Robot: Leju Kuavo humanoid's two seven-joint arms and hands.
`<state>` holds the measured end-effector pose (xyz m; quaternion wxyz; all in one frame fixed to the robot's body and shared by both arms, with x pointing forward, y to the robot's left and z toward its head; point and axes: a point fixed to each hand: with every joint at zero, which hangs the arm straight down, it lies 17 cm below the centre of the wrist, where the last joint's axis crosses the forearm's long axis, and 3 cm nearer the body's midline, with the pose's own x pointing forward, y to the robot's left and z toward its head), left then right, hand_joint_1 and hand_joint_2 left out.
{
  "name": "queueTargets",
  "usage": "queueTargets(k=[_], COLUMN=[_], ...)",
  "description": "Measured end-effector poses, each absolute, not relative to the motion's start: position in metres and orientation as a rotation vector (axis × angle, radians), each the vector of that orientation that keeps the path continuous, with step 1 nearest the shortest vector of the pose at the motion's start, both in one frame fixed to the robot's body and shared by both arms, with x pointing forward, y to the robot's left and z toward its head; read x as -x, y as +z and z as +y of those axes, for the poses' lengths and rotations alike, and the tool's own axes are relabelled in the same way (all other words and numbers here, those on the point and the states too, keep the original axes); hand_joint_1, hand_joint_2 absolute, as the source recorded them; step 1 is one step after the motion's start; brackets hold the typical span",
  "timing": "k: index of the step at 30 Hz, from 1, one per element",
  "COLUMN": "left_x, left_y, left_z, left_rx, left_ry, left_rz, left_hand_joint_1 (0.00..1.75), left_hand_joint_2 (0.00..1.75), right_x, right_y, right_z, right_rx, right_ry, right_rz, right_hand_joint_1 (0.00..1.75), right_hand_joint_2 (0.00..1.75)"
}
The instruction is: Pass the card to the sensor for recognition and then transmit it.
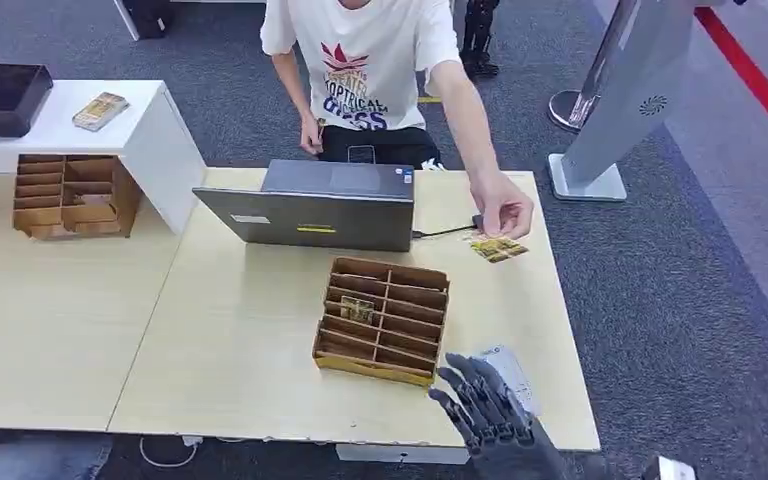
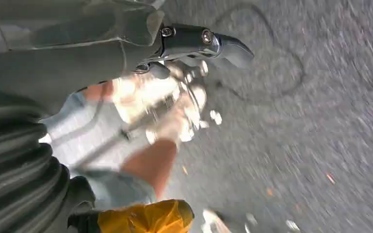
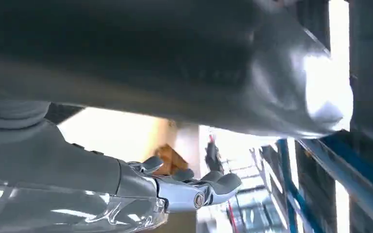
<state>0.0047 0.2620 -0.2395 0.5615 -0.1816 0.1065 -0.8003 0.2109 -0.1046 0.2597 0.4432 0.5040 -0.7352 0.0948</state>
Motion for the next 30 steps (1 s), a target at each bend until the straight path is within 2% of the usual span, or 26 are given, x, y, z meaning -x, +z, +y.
queueTargets(k=[7,15,30], left_x=[-0.038,-0.049,-0.044], left_y=[-0.235,-0.23,-0.223], left_z=[0.271,0.271,0.266], left_rx=[0.336,0.31,0.37], left_ry=[-2.083,-2.153,-2.128], left_rz=[0.32,0.369,0.394], left_hand_joint_1=[0.0,0.0,0.0], left_hand_joint_2=[1.75,1.75,1.75], right_x=[-0.201,-0.199,-0.2], right_y=[0.246,0.239,0.232], right_z=[-0.098,-0.097,-0.094], right_rx=[-1.262,-1.265,-1.255], right_ry=[0.371,0.412,0.487], right_rz=[-1.791,-1.774,-1.762], right_hand_joint_1=[0.0,0.0,0.0], right_hand_joint_2=[0.0,0.0,0.0])
